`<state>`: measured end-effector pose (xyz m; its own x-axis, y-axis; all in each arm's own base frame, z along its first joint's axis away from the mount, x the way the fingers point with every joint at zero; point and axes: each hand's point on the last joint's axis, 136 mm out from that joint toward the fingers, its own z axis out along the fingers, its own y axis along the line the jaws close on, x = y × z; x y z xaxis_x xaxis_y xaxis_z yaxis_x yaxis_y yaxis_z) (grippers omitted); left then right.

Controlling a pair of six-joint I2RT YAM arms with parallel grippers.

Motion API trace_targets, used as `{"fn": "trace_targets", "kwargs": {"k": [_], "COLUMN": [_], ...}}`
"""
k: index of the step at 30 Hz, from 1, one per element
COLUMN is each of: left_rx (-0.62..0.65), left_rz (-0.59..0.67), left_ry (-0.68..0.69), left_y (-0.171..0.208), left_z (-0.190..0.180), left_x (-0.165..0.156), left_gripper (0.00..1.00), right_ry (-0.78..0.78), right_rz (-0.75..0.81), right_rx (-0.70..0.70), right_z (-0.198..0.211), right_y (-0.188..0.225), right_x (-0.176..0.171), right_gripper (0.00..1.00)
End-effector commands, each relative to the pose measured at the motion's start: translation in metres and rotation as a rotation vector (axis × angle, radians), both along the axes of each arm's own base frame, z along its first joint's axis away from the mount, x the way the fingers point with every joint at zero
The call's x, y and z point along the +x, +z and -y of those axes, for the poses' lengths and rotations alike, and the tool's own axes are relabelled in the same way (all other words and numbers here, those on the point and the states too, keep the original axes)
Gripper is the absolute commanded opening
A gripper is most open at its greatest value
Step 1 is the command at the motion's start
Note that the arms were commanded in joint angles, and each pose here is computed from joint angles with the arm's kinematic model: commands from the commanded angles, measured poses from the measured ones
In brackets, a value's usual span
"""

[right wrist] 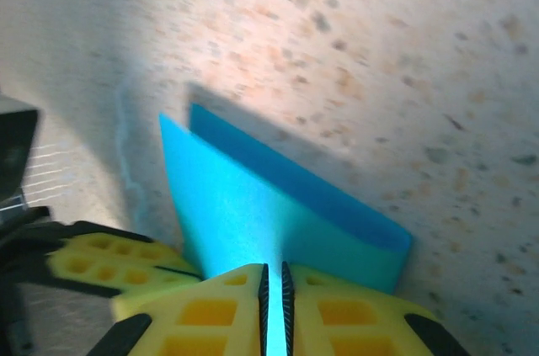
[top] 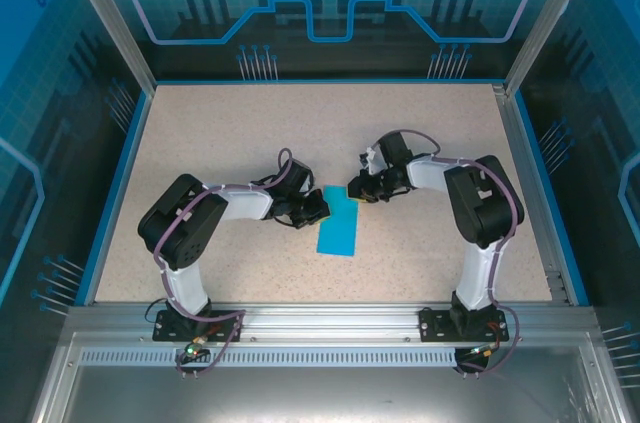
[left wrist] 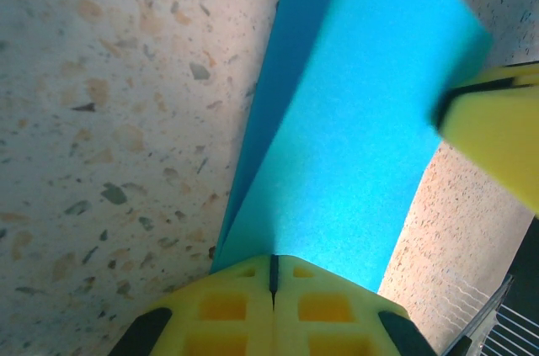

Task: Fold a paper plane with a square sheet of paper (pick it up from the middle)
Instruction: Fold the square sheet of paper in half at the center of the table.

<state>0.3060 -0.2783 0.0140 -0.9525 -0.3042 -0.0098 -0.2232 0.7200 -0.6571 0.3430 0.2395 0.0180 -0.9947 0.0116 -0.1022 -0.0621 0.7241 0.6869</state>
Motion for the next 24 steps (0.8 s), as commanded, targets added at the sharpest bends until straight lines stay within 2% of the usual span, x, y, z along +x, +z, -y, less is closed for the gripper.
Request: {"fn": "trace_targets", "kwargs": {"k": [1,5,10,13,24], "left_rx": [0.088,0.09,0.093,0.093,0.09], "left_rz": [-0.11,-0.109,-0.111,-0.109,-0.104], "left_ry": [-0.031,-0.032,-0.033,-0.035,-0.034], "left_y": [-0.029,-0.028,-0.029,-0.028,-0.027], "left_z": [-0.012,-0.013,-0.014,-0.013,-0.013], "left_x": [-0.027,-0.027,-0.028,-0.028,-0.027], "left_gripper": [0.0,0.0,0.0,0.0,0.0], "right_ry": [-0.014,-0.011,0.002,0.001,-0.04], "right_rz": [-0.047,-0.06,0.026,0.047,-0.06], "right_rx": [-0.062,-0.062,0.031,0.071,0.001], "right_z": [0.013,0.013,0.003,0.001,0.012], "right_y": [-0.017,-0.017,0.03,0.044,-0.01], "right_x": [-0.004,-0.002,0.014,0.023,0.018], "right_gripper": [0.15,0.15,0.16,0.15,0.15]}}
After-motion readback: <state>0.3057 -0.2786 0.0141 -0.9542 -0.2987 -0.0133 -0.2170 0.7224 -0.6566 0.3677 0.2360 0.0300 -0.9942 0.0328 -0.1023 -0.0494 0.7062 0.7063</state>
